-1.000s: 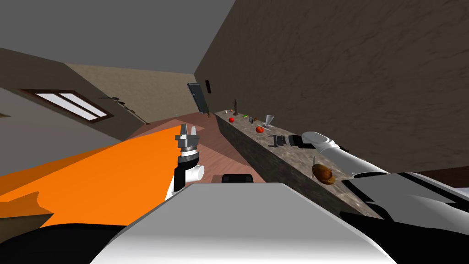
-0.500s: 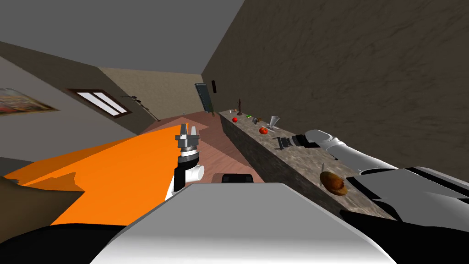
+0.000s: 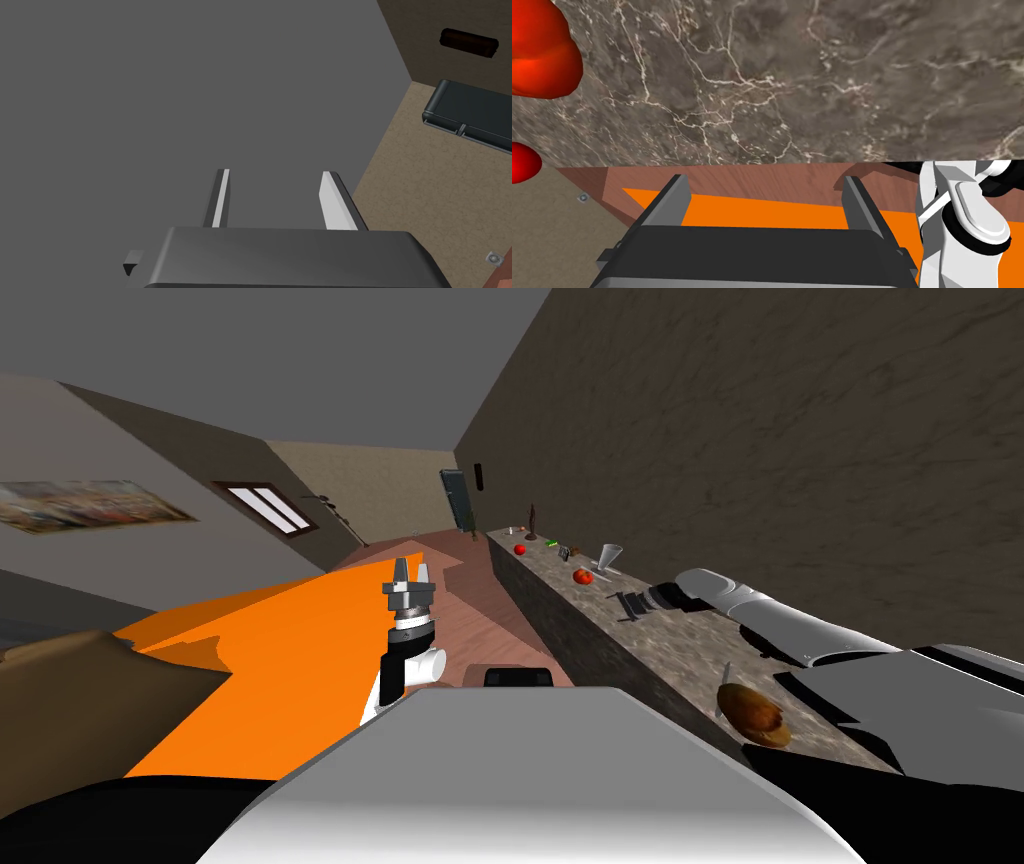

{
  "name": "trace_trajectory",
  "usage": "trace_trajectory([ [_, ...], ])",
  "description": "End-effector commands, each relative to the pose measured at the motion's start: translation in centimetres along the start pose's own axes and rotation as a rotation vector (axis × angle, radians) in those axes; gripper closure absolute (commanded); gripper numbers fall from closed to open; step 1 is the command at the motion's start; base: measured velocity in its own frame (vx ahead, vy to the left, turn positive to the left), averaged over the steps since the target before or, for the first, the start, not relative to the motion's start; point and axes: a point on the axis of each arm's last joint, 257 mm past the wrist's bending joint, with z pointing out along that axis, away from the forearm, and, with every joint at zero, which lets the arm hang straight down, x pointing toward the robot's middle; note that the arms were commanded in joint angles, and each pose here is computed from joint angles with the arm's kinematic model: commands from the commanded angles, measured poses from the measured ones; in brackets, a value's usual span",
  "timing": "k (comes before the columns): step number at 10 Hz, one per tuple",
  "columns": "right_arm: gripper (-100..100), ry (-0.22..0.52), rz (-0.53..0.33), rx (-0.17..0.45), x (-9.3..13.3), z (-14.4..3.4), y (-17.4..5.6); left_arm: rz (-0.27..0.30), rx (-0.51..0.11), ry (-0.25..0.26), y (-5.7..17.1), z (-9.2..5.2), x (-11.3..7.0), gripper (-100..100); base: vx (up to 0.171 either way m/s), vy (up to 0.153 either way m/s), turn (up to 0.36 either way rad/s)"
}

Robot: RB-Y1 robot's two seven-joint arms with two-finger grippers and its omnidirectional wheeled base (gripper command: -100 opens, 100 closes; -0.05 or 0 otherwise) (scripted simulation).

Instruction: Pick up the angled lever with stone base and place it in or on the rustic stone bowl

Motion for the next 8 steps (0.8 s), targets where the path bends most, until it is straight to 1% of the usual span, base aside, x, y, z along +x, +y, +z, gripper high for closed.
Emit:
trace_trajectory([
  [1,-100,0.028,-0.023,-0.032,1.0,-0.4,0.7,0.0,0.0,0.0,0.0,0.0,0.0,0,0.018,-0.043,0.091],
  [3,-100,0.104,-0.075,-0.13,4.0,-2.2,3.3,0.0,0.0,0.0,0.0,0.0,0.0,0,0.034,-0.06,0.182],
  [4,-100,0.114,-0.087,-0.138,4.3,-2.2,3.5,0.0,0.0,0.0,0.0,0.0,0.0,0,0.037,-0.076,0.088],
  [5,-100,0.149,-0.112,-0.187,5.6,-3.1,4.8,0.0,0.0,0.0,0.0,0.0,0.0,0,0.037,-0.073,0.097],
  [6,-100,0.179,-0.132,-0.233,6.8,-4.0,6.0,0.0,0.0,0.0,0.0,0.0,0.0,0,0.05,-0.113,0.159],
  [8,-100,0.226,-0.161,-0.306,8.8,-5.6,8.1,0.0,0.0,0.0,0.0,0.0,0.0,0,0.074,-0.16,0.15],
])
